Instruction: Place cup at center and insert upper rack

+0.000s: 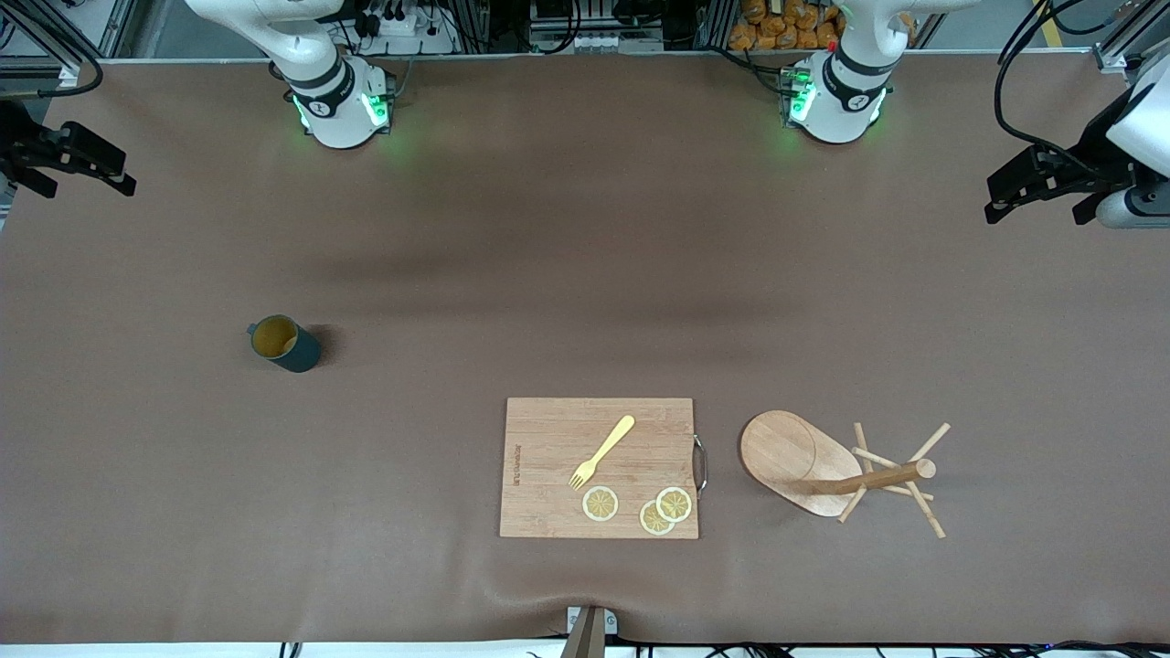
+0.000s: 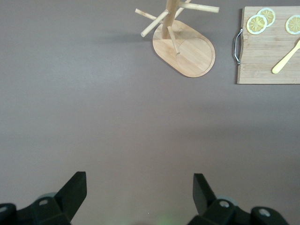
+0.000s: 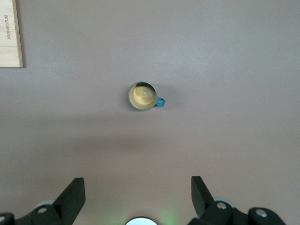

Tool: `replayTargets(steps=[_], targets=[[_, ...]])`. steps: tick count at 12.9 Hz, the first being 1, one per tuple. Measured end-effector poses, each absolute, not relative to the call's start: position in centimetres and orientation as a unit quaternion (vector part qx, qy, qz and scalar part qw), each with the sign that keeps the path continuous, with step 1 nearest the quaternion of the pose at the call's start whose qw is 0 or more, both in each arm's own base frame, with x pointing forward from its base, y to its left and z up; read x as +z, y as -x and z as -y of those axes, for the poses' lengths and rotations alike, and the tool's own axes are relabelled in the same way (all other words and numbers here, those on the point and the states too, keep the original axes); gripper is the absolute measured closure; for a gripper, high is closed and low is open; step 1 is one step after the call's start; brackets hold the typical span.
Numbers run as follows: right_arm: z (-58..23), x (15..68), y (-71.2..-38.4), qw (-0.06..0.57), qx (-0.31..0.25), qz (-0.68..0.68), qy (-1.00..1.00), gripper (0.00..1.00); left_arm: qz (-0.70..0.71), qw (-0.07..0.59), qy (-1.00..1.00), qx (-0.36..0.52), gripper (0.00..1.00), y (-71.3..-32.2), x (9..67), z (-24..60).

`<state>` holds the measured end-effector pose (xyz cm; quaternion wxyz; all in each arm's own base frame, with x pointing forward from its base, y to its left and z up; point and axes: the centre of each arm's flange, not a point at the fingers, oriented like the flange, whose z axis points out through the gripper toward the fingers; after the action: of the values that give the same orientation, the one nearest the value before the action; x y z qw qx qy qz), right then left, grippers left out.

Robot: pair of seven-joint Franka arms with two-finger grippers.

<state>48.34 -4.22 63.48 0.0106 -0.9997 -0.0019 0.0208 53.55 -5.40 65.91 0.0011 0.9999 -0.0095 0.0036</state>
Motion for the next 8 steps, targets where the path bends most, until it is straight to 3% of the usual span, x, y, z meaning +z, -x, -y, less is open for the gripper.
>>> replayTargets(steps=[8], targets=[[3.0,63.5,-48.4,0.012,0.021,0.012,1.0,0.0,0.001,0.002,-1.0,0.01,0.0,-53.6,66.7,4.5]])
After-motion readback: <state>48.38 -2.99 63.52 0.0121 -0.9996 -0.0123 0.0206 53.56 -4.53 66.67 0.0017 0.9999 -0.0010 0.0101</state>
